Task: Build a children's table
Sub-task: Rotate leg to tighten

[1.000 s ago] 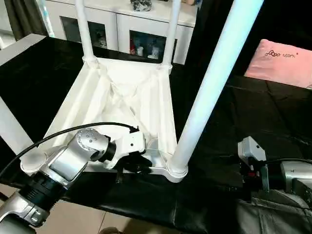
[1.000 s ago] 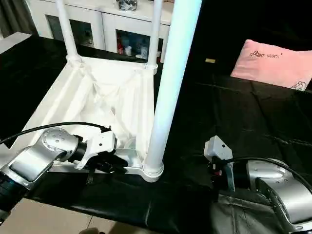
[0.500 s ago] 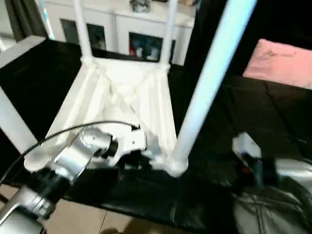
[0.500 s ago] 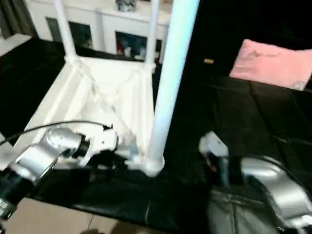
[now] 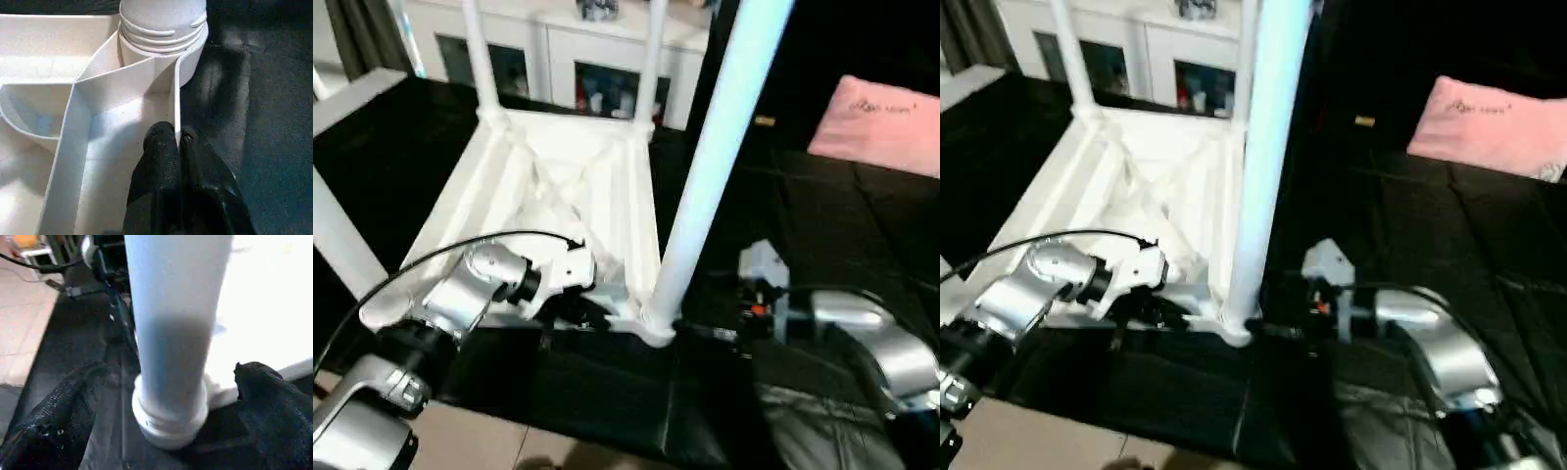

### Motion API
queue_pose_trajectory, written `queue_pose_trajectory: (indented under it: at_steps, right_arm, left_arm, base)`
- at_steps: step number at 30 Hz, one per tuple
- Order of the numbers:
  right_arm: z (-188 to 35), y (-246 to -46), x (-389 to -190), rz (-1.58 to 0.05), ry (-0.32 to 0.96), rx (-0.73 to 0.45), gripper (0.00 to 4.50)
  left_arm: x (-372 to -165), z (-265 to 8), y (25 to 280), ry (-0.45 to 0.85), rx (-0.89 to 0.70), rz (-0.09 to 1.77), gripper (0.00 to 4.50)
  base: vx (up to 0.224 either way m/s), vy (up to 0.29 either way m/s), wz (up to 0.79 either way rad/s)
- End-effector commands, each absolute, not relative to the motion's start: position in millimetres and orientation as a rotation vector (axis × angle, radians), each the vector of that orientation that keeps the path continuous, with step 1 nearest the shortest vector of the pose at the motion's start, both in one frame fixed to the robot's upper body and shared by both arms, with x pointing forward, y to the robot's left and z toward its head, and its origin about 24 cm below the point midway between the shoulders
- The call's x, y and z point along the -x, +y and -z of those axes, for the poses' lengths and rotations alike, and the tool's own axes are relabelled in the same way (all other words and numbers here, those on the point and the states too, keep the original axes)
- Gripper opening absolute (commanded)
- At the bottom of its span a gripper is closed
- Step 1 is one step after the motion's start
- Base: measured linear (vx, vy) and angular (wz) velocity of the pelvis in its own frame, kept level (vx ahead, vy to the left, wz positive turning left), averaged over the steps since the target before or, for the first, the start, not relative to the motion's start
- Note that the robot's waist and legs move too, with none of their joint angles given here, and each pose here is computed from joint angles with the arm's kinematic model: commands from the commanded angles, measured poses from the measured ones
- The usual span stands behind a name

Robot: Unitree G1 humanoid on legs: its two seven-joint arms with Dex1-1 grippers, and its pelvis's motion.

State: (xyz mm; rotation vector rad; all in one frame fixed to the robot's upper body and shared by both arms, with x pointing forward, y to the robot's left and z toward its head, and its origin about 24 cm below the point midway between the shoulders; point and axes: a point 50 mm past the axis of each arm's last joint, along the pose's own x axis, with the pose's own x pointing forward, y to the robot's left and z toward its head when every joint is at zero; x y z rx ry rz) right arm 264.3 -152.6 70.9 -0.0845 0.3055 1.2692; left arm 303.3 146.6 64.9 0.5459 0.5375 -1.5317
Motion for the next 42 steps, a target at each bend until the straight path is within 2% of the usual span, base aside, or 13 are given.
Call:
queue_pose_trajectory:
  at_steps: [1,6,16,17,21,23,31,35,38,42]
  right_arm:
    - [-67,-149.1,-265.8,-1.351,0.331,0.073,4.11]
    - [-61,-144.1,-269.2,-1.448,0.375,0.047,3.74]
    - [-57,-139.8,-283.7,-1.503,0.4,0.019,3.06]
    - [-57,-139.7,-283.8,-1.505,0.4,0.018,2.87]
    - [-56,-138.6,-284.4,-1.522,0.408,0.005,2.66]
    - [-55,-138.3,-284.4,-1.531,0.41,0.002,2.38]
    - [-54,-138.8,-282.6,-1.542,0.404,-0.022,2.16]
    - [-53,-136.9,-283.8,-1.456,0.377,-0.022,2.13]
    - [-43,-133.0,-291.6,-1.22,0.399,-0.002,2.1]
    - [-33,-123.0,-302.3,-0.998,0.439,-0.018,2.03]
  left_arm:
    - [-303,-69,134,0.504,-0.593,1.636,0.0]
    - [-303,-69,130,0.499,-0.627,1.686,0.0]
    - [-304,-67,130,0.507,-0.666,1.724,0.0]
    - [-304,-67,130,0.507,-0.666,1.724,0.0]
    - [-304,-66,131,0.508,-0.666,1.72,0.0]
    - [-304,-66,131,0.51,-0.663,1.716,0.0]
    - [-310,-65,129,0.5,-0.63,1.647,0.0]
    - [-317,-66,125,0.492,-0.575,1.551,0.0]
    - [-325,-69,109,0.476,-0.45,1.422,0.0]
    - [-333,-70,91,0.458,-0.363,1.305,0.0]
  base:
    - [0.0,0.0,0.0]
    - [0.0,0.0,0.0]
    - [0.0,0.0,0.0]
    - [0.0,0.0,0.0]
    - [0.0,0.0,0.0]
    - [0.0,0.0,0.0]
    - [0.0,0.0,0.0]
    - [0.0,0.0,0.0]
    - [0.0,0.0,0.0]
    - [0.0,0.0,0.0]
